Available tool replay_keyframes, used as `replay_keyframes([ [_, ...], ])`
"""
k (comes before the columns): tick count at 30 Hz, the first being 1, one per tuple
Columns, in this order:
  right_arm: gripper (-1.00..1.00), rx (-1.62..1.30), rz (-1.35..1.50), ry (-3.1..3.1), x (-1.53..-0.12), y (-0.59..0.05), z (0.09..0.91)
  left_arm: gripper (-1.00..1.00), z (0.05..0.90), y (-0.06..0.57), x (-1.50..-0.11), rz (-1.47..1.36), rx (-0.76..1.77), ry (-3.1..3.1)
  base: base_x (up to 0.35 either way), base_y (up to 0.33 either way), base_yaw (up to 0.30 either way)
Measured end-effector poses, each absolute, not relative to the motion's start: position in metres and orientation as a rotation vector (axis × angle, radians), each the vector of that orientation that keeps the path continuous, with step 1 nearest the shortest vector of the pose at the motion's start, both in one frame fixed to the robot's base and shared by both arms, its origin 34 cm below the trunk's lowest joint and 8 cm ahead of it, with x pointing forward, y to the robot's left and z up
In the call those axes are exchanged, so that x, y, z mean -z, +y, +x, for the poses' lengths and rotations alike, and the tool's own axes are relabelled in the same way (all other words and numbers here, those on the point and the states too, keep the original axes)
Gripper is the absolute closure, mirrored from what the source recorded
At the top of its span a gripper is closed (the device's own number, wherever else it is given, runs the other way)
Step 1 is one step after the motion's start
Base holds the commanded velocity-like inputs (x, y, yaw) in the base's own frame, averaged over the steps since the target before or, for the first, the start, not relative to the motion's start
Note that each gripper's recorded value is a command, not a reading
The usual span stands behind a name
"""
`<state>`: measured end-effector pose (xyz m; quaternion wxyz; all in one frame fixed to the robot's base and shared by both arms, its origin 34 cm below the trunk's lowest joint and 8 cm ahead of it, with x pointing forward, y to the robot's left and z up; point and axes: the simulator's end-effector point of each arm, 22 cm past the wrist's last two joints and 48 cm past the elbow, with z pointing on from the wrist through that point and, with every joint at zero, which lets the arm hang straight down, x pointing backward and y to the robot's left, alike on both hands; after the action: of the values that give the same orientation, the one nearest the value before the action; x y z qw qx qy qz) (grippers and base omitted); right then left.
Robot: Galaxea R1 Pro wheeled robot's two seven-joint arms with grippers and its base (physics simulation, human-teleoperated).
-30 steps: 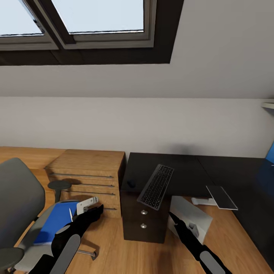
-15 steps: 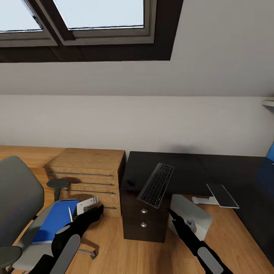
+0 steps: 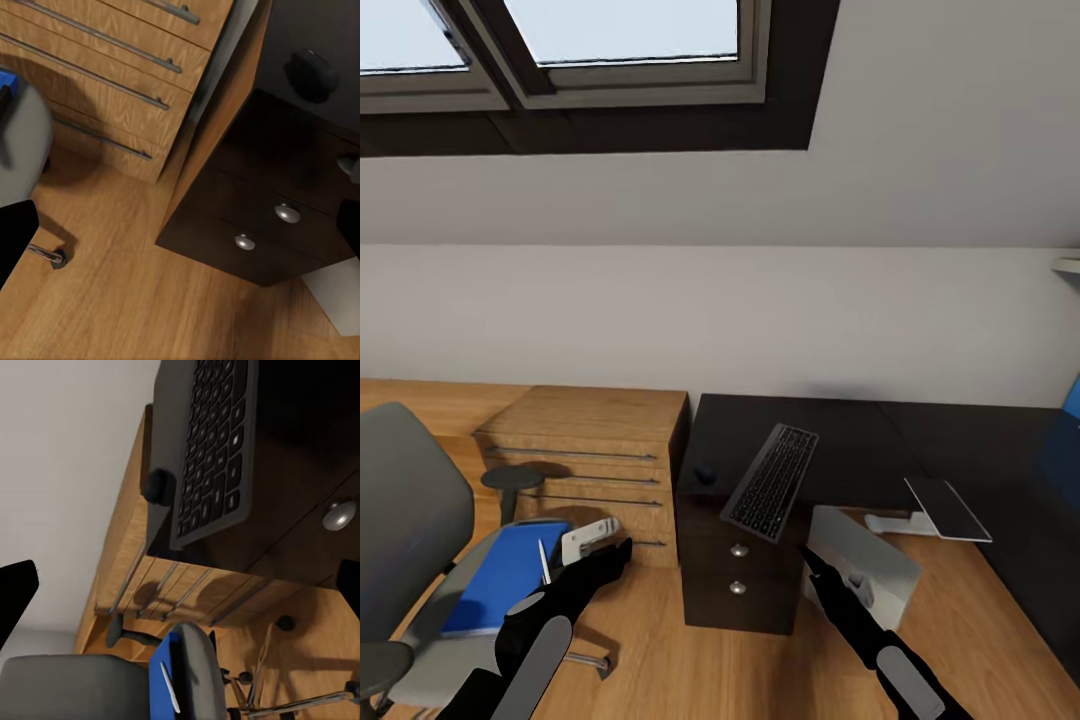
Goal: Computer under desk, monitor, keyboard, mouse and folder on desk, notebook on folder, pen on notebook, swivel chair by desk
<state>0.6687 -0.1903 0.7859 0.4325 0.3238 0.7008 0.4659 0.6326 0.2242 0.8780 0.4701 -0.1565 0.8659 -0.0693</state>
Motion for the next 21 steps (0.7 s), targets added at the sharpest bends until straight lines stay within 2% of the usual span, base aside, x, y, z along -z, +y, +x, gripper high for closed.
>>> replay_keyframes([
  [21,-1.0,-1.179,0.808,1.746,-0.754,-0.181,0.668,-1.0,0.633,0.225,-0.845,-0.384,0.168,2.121,0.0,0.0,0.0],
])
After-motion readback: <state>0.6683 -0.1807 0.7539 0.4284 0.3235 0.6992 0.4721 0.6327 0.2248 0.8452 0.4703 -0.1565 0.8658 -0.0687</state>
